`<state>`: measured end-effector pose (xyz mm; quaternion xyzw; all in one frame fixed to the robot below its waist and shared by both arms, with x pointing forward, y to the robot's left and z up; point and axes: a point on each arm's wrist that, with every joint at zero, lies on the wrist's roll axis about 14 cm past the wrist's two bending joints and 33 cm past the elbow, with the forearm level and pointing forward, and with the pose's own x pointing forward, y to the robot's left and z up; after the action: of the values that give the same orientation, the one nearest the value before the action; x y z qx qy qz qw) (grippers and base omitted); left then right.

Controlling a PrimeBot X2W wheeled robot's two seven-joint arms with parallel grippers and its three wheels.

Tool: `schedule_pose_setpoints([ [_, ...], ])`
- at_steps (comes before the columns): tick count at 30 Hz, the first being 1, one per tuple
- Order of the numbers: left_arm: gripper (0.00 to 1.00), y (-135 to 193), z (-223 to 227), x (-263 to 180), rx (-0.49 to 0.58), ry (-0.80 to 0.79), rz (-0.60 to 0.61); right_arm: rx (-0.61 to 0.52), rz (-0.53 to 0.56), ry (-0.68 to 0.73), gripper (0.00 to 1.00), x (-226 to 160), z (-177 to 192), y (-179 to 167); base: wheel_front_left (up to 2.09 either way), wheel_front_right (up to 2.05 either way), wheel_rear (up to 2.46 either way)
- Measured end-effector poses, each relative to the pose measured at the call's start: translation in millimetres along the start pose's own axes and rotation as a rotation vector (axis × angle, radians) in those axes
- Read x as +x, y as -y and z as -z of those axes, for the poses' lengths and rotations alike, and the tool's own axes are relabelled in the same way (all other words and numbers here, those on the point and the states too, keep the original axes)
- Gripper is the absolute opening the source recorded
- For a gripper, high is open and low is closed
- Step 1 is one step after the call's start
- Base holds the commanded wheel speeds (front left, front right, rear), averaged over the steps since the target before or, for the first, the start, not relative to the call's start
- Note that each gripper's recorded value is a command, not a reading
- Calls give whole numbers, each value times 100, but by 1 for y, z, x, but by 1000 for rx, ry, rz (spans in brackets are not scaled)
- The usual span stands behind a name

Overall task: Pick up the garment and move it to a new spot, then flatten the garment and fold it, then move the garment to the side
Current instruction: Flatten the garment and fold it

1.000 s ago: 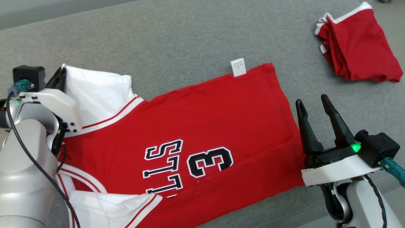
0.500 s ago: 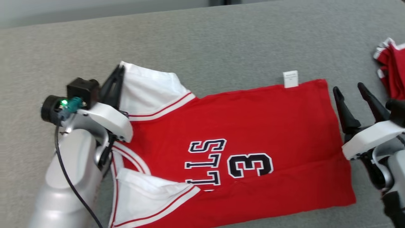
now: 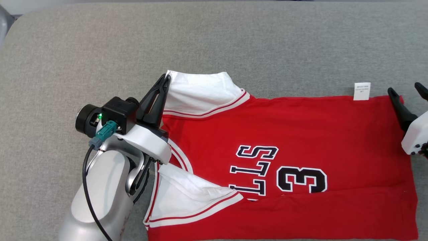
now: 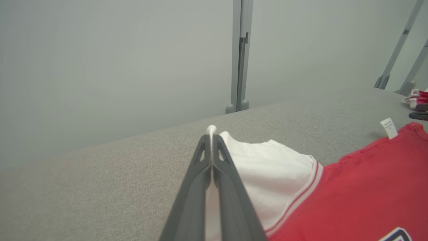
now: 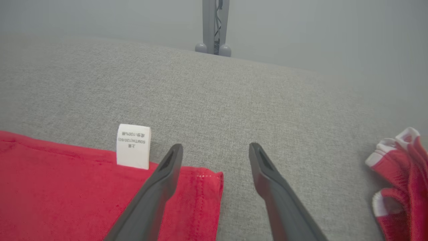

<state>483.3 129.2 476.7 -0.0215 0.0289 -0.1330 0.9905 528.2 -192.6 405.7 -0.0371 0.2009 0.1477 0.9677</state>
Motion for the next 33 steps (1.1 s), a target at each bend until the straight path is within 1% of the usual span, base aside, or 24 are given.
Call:
schedule_pose_setpoints([
  [7, 0, -4, 9, -3, -4, -22, -14, 21, -12, -71, 100, 18, 17, -1, 0, 0, 0],
  [12, 0, -5, 9, -3, -9, -22, -19, 31, -12, -117, 100, 17, 31, 0, 0, 0, 0],
  [21, 0, -6, 4, -3, -3, -16, -20, 45, -2, -135, 99, 12, 36, 3, 0, 0, 0],
  [22, 0, -6, 4, -3, -2, -16, -19, 45, -5, -135, 87, 12, 35, 2, 0, 0, 0],
  [23, 0, -6, 4, -2, -2, -16, -19, 43, -9, -131, 78, 13, 35, 1, 0, 0, 0],
  [24, 0, -6, 4, -2, -1, -16, -18, 40, -15, -130, 45, 13, 35, 0, 0, 0, 0],
  [25, 0, -6, 4, -2, 0, -17, -16, 24, -28, -128, 33, 13, 35, -3, 0, 0, 0],
  [26, 0, -6, 5, -2, 0, -19, -15, 18, -34, -124, 31, 14, 34, -4, 0, 0, 0],
  [27, 0, -6, 5, -3, 2, -21, -15, 16, -38, -121, 9, 14, 33, -5, 0, 0, 0],
  [28, 0, -6, 5, -3, 3, -21, -16, 5, -43, -116, 0, 14, 32, -6, 0, 0, 0],
  [33, 0, -7, 3, -5, 1, -19, -18, -7, -35, -82, 0, 12, 28, -1, 0, 0, 0],
])
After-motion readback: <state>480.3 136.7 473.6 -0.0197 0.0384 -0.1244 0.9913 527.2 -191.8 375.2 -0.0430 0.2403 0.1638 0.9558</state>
